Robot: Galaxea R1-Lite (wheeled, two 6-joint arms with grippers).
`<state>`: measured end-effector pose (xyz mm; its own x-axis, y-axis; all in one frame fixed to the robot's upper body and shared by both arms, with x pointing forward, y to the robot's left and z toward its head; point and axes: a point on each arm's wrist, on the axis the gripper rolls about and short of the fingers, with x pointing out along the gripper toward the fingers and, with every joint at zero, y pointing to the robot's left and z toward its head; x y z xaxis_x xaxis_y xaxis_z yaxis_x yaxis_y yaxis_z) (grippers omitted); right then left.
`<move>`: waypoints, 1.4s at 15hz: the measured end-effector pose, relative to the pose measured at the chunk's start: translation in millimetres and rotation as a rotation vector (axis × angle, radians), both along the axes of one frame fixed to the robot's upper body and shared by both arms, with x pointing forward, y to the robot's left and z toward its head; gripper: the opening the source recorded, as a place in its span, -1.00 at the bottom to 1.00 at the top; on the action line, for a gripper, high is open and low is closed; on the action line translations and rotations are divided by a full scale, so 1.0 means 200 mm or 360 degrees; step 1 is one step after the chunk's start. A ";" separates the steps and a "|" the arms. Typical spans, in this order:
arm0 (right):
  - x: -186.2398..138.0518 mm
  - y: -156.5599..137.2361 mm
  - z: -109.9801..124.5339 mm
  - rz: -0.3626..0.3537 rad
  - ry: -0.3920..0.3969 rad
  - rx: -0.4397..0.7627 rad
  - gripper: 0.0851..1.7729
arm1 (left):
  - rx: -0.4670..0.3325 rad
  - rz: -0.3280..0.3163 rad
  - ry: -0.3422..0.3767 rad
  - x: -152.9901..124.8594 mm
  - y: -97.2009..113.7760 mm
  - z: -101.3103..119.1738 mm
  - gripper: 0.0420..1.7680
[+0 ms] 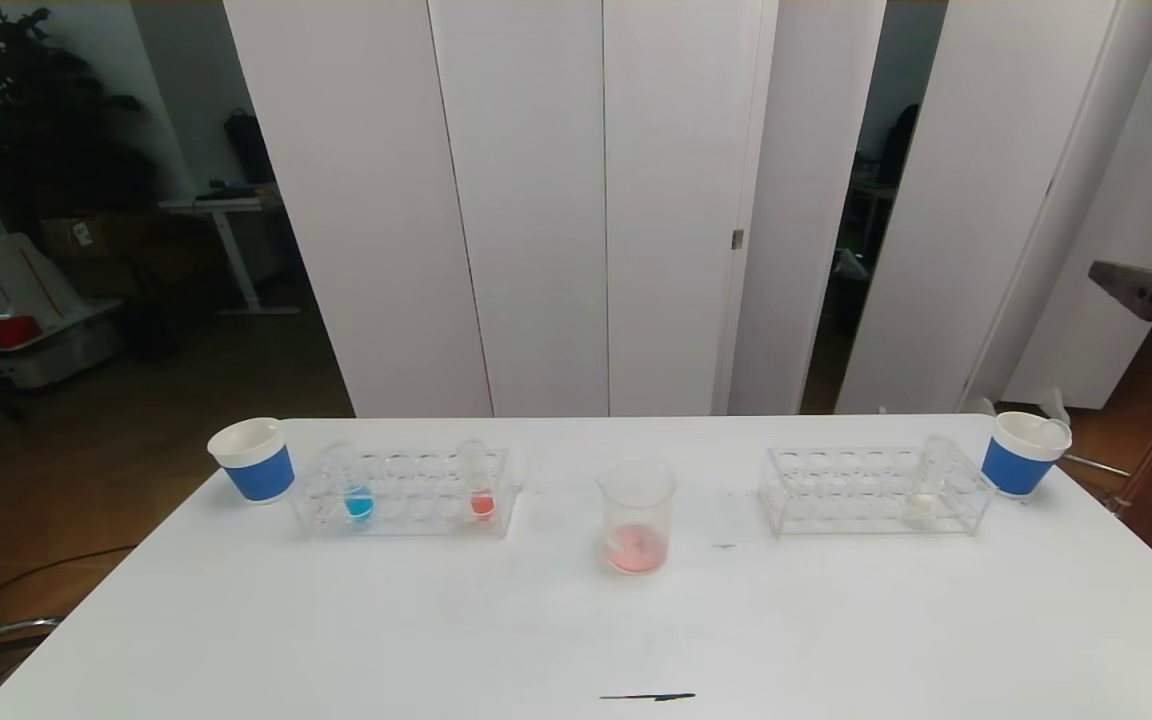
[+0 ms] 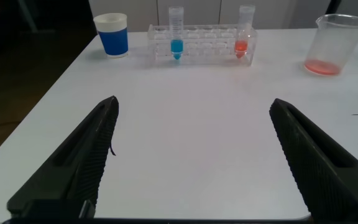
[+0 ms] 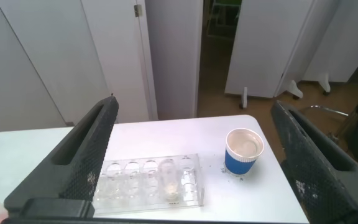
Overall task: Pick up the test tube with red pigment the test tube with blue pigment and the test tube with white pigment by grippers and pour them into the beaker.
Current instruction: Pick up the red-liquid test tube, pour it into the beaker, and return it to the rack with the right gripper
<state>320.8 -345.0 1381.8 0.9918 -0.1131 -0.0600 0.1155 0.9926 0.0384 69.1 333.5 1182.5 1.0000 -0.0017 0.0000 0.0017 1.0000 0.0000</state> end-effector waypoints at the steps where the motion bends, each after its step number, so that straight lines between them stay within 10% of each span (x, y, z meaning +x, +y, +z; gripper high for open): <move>1: -0.12 0.02 0.03 0.0030 -0.0024 -0.0028 0.97 | 0.0000 0.0000 0.0000 0.00 0.00 0.00 0.97; 11: -1.18 0.03 -0.36 0.0064 -0.0058 -0.0154 0.97 | 0.0001 0.0000 0.0000 0.00 0.00 0.00 0.97; 21: -1.31 0.03 -0.89 0.0070 -0.0020 -0.0147 0.97 | 0.0000 0.0000 0.0000 0.00 0.00 0.00 0.97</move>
<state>59.6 -338.4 1203.0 0.9965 -0.0740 -0.0388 0.0719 0.9960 -0.0523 69.1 333.5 1182.5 1.0000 -0.0017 0.0000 0.0017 1.0000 0.0000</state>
